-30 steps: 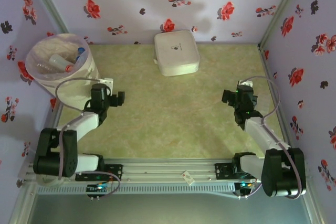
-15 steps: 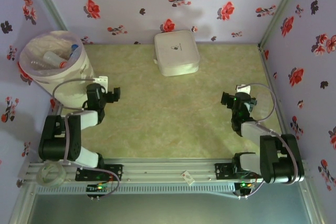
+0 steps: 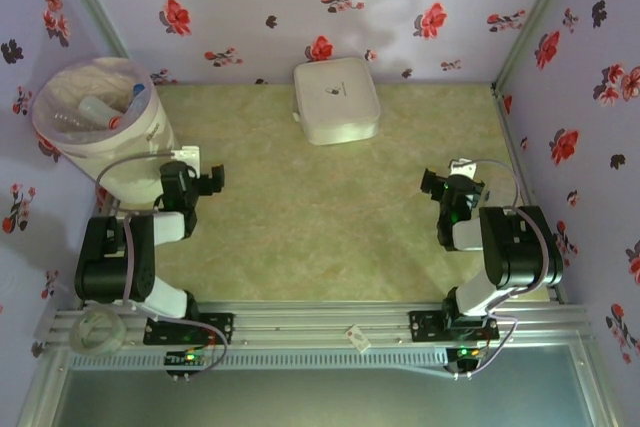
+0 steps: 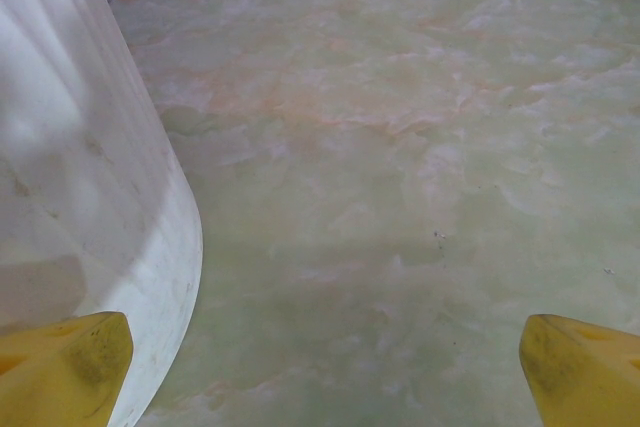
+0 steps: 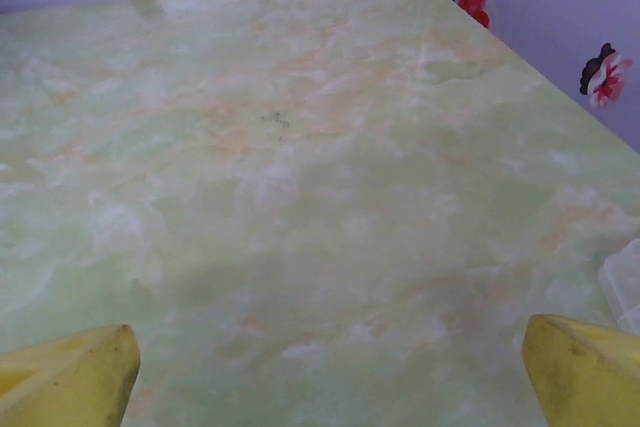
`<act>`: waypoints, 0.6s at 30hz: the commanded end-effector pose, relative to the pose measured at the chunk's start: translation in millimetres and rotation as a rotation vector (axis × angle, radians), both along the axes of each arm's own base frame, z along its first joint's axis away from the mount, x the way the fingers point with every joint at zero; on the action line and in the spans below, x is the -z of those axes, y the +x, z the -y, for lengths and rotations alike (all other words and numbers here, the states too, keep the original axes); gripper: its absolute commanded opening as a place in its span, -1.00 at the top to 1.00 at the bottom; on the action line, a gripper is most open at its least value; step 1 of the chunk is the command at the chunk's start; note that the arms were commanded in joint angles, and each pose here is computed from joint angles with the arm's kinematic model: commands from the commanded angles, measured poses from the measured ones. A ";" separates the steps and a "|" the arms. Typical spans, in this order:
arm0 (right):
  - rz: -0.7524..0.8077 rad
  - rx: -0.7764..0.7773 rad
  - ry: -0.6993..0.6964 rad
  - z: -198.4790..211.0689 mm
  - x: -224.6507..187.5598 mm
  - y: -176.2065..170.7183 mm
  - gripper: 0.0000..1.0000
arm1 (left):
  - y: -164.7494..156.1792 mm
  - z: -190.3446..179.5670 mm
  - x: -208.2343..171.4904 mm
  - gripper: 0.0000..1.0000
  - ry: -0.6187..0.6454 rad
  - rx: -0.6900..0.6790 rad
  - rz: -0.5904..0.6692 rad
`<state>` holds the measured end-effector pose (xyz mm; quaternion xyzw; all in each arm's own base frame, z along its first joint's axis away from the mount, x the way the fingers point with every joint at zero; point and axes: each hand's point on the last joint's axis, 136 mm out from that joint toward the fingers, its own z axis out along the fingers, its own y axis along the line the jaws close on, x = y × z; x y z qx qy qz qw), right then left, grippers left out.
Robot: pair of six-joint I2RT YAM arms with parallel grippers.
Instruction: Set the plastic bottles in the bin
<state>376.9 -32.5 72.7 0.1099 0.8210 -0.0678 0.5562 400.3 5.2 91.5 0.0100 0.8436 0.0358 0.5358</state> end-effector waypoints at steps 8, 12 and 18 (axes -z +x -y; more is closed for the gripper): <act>0.056 0.096 -0.002 14.6 -18.1 7.5 -0.99 | 3.9 -3.5 -7.5 -0.99 -0.012 -0.013 0.043; 0.055 0.096 -0.004 14.7 -18.1 7.7 -0.99 | 3.9 -3.3 -7.5 -0.99 -0.012 -0.012 0.043; 0.054 0.094 -0.005 14.0 -18.0 8.1 -0.99 | 3.7 -3.7 -7.0 -0.99 -0.012 -0.014 0.042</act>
